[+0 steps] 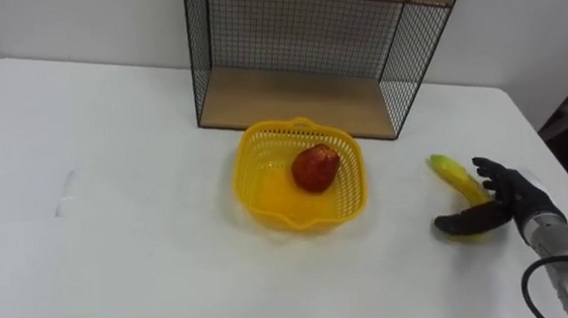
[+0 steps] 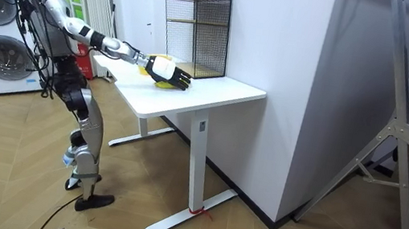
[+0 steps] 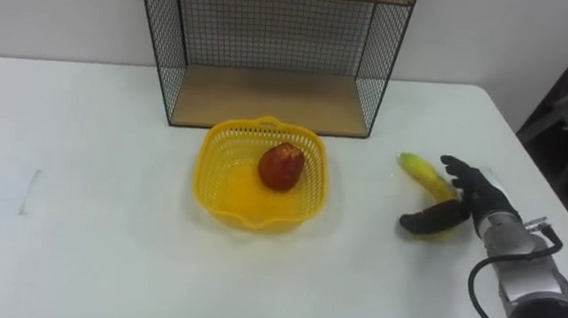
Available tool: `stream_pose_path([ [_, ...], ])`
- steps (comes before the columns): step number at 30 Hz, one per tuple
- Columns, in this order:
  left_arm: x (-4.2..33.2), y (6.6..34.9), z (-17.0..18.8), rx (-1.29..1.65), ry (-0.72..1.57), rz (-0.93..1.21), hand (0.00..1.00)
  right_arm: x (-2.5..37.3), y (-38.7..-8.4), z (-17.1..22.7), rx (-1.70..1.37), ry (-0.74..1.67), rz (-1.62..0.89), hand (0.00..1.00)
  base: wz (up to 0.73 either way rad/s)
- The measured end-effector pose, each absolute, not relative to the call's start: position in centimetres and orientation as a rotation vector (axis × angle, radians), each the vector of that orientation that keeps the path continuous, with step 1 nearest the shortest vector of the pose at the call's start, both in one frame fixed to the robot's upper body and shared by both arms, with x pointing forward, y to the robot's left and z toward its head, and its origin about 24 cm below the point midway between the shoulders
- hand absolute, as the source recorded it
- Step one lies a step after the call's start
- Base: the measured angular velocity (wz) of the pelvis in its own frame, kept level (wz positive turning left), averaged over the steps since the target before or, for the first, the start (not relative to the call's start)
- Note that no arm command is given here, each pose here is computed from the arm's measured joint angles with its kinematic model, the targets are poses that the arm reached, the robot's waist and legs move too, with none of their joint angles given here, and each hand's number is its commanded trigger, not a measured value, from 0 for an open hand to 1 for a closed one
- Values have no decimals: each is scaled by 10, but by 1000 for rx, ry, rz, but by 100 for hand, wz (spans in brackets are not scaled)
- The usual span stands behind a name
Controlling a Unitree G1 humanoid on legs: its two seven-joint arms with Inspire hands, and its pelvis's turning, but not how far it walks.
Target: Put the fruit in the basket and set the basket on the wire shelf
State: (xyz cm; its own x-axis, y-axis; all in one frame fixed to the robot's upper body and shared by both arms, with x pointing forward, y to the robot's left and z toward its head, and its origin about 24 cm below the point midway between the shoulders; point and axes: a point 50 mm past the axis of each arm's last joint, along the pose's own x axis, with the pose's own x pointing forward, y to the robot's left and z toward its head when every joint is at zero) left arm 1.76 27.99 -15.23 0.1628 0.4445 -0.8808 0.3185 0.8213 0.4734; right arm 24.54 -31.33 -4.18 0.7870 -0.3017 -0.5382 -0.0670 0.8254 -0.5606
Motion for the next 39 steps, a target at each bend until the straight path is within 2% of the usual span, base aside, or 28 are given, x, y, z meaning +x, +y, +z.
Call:
stream_pose_path([
  [15,32,281,-151,653,1406,90,0,249,-327,-34,-809,701,-171,100,0],
  [27,47,279,-151,663,1355,64,0,252,-323,-33,-716,670,-192,100,-3],
  [32,49,278,-151,667,1350,55,0,263,-310,-24,-617,613,-172,100,-21],
  [39,48,277,-151,668,1335,49,0,279,-271,23,-523,297,-80,100,-13],
])
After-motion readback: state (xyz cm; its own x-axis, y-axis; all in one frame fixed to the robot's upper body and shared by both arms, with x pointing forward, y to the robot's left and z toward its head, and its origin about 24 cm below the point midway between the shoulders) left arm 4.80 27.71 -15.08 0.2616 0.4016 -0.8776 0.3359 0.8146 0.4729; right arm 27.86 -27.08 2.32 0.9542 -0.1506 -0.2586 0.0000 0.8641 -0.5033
